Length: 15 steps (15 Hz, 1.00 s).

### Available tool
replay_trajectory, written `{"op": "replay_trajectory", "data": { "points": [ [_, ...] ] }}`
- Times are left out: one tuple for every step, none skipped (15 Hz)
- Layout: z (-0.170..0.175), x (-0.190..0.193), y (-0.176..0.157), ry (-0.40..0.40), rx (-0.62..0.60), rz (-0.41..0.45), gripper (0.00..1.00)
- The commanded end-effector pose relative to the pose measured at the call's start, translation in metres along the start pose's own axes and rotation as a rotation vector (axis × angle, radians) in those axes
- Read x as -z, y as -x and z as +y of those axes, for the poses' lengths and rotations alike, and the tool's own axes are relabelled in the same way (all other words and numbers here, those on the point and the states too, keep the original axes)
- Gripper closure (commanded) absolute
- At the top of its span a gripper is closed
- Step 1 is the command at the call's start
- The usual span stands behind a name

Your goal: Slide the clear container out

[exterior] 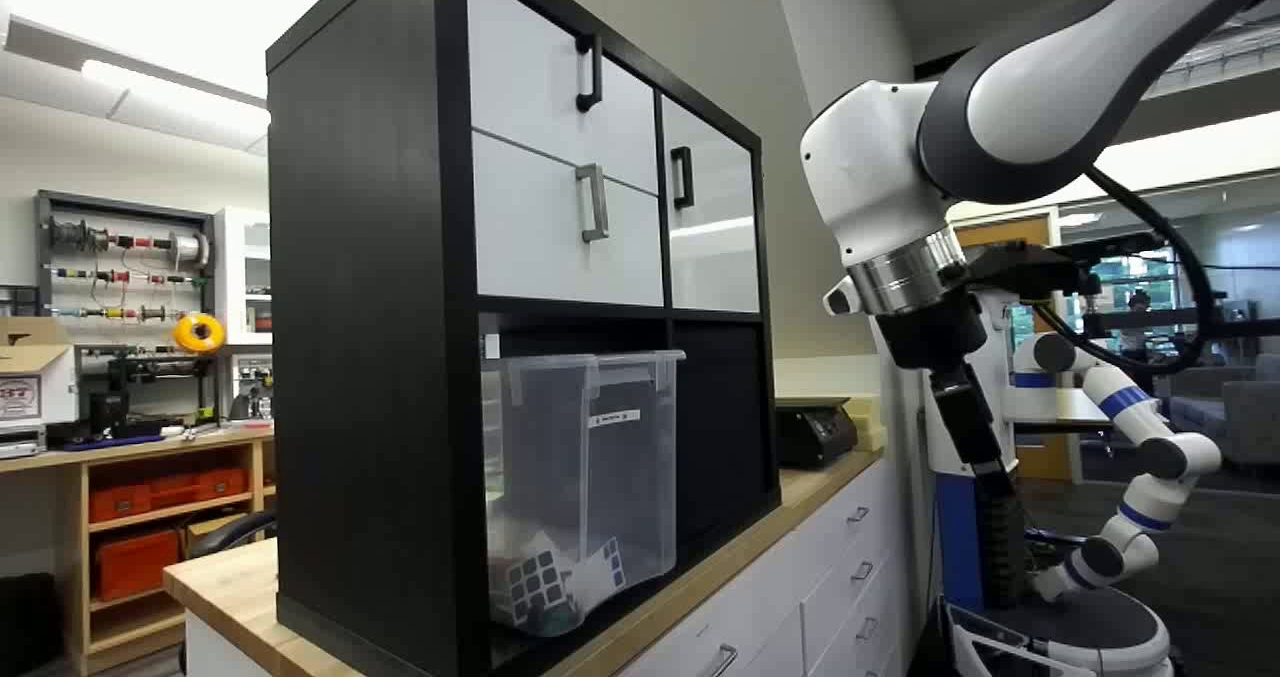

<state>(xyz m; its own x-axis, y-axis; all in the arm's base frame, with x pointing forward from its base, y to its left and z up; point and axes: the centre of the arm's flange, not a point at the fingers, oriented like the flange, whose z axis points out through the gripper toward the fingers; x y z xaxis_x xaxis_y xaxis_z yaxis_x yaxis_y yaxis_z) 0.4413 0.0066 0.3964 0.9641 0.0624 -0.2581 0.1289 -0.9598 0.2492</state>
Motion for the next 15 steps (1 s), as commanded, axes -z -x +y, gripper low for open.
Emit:
{"op": "replay_trajectory", "data": {
  "points": [
    [0.0, 0.0, 0.0, 0.0, 0.0, 0.0, 0.0],
    [0.0, 0.0, 0.0, 0.0, 0.0, 0.0, 0.0],
    [0.0, 0.0, 0.0, 0.0, 0.0, 0.0, 0.0],
    [0.0, 0.0, 0.0, 0.0, 0.0, 0.0, 0.0],
    [0.0, 0.0, 0.0, 0.0, 0.0, 0.0, 0.0],
    [0.0, 0.0, 0.0, 0.0, 0.0, 0.0, 0.0],
    [0.0, 0.0, 0.0, 0.0, 0.0, 0.0, 0.0],
    [0.0, 0.0, 0.0, 0.0, 0.0, 0.0, 0.0],
    [0.0, 0.0, 0.0, 0.0, 0.0, 0.0, 0.0],
    [0.0, 0.0, 0.0, 0.0, 0.0, 0.0, 0.0],
    [0.0, 0.0001, -0.0001, 0.0, 0.0, 0.0, 0.0],
    [-0.0002, 0.0, -0.0002, 0.0, 0.001, 0.0, 0.0],
    [-0.0008, -0.0003, -0.0003, 0.001, 0.003, 0.001, 0.0],
    [-0.0013, -0.0005, -0.0004, 0.004, 0.005, 0.003, 0.0],
    [-0.0021, -0.0001, -0.0008, 0.003, 0.008, 0.004, 0.0]
  ]
}}
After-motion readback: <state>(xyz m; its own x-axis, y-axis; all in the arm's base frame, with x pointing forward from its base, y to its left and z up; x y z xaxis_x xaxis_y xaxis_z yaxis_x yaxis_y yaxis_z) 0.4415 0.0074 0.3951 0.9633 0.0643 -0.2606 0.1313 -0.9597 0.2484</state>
